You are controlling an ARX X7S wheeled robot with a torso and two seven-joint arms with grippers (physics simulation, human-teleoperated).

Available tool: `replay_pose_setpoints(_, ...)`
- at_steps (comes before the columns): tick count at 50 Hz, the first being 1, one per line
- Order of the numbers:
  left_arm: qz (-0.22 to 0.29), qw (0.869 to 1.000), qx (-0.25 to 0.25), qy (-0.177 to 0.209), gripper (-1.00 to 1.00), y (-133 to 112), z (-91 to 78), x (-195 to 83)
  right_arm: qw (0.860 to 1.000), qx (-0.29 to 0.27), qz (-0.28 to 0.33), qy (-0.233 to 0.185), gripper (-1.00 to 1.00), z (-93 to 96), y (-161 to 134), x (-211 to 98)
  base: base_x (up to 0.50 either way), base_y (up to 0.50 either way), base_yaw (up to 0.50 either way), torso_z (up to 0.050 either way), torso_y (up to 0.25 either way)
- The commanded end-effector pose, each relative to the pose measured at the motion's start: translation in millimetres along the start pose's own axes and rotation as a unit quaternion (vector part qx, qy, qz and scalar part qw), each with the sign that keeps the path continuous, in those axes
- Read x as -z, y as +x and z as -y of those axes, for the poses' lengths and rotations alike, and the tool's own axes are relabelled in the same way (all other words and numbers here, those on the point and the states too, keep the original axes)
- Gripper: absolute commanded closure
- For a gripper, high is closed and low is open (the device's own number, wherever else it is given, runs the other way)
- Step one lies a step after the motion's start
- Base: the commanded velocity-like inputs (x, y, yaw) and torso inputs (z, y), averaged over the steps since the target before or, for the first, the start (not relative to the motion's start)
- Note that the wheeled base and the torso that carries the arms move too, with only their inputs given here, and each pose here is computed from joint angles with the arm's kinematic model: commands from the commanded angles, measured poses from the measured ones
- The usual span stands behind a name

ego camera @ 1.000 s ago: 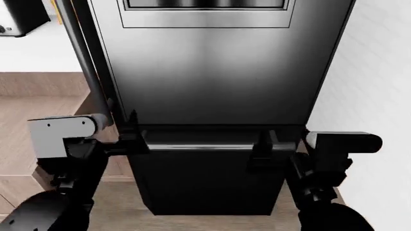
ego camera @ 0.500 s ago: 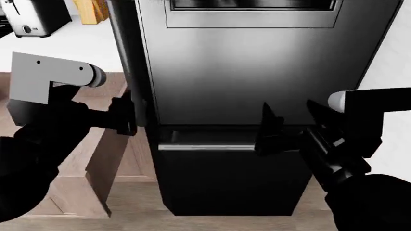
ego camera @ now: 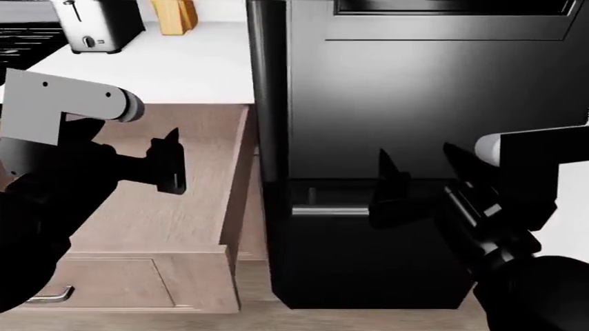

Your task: Pick and place the shaker into the drawer. Then close the cabinet.

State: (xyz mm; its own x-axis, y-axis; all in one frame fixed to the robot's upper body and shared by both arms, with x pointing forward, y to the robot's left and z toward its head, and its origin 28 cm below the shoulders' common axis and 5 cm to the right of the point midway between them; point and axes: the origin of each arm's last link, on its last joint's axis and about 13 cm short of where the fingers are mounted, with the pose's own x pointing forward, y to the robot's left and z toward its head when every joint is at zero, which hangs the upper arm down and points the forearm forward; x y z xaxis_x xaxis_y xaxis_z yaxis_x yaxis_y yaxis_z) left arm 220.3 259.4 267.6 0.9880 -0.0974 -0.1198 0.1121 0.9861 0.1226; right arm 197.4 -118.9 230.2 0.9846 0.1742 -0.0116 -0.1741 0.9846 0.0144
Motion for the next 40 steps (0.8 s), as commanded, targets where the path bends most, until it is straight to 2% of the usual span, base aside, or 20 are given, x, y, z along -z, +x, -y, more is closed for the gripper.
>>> replay_pose_setpoints(1,-0.001,1.000,0.001,-0.001,-1.00,-1.1,0.3,-0.4,1.000,0.002,0.000,-0.002,-1.00,0.4,-1.9,1.1,0.00,0.50,0.00,0.000,0.000)
replay_pose_setpoints(28,0.004,1.000,0.008,-0.010,-1.00,-2.9,1.4,-1.8,1.000,-0.003,0.002,0.002,-1.00,-1.5,-2.0,0.9,0.00,0.50,0.00,0.000,0.000)
replay_pose_setpoints(40,0.005,1.000,0.008,-0.011,-1.00,-3.3,1.1,-1.0,0.999,-0.011,0.031,-0.027,-1.00,-6.1,-2.3,-5.9,0.00,0.50,0.00,0.000,0.000)
